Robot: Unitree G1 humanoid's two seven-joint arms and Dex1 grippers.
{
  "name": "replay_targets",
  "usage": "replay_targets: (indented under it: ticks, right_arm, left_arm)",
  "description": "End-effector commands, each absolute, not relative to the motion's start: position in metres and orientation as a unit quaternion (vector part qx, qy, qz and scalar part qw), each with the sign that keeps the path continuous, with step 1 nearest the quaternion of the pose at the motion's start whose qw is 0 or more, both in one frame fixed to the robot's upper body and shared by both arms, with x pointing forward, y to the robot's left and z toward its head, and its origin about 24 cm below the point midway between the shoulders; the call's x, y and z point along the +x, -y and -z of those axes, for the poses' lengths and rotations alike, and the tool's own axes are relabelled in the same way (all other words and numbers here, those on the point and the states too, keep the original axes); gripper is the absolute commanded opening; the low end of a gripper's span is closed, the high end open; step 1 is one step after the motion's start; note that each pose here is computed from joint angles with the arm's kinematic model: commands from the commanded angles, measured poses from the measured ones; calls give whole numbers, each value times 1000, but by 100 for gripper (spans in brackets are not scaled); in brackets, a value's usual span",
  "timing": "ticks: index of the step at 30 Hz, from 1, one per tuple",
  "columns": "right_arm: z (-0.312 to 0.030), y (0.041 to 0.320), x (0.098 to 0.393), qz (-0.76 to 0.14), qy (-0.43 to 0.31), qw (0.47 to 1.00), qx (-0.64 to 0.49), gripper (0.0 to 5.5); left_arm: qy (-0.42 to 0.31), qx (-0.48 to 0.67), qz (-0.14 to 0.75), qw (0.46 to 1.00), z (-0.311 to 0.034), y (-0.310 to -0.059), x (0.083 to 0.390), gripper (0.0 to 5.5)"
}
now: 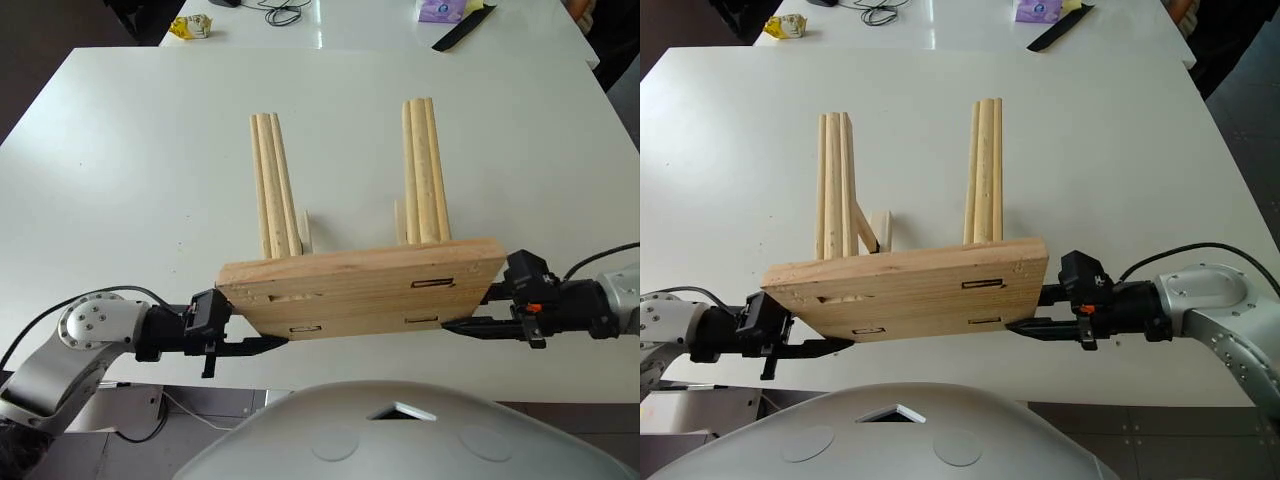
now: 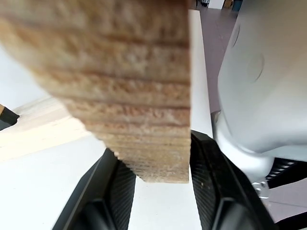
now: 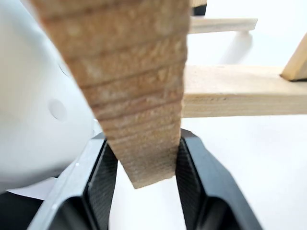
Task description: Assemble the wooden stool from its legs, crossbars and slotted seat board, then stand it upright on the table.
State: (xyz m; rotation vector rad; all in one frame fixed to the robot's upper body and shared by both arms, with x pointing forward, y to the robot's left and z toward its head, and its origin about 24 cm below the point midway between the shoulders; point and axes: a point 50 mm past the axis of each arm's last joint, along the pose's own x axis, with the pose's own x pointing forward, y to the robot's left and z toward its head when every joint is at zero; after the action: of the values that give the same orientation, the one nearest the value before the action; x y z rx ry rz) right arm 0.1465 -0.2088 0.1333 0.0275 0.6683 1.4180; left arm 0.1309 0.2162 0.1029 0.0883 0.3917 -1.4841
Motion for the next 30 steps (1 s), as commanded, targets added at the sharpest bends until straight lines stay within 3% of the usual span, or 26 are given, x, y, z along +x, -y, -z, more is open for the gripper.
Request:
replay_targets:
  ticks: [1,8,17,23,30]
  right_arm:
    - [-224,206,146,-678,-364,586,253,158]
    - [-249,215,145,-695,-420,485,324,132]
    - [-258,225,147,-653,-477,430,401,132]
    - [-229,225,141,-646,-469,412,439,132]
    - [-191,218,153,-652,-418,447,448,132]
  left_arm:
    - [-374,-161,644,648,-214,-219,152,153]
    - [-502,-322,619,512,-250,-223,144,153]
    - [-564,-389,578,443,-280,-225,141,153]
    - [-574,-421,558,426,-267,-227,142,153]
    - [-551,-453,542,444,-224,-238,142,153]
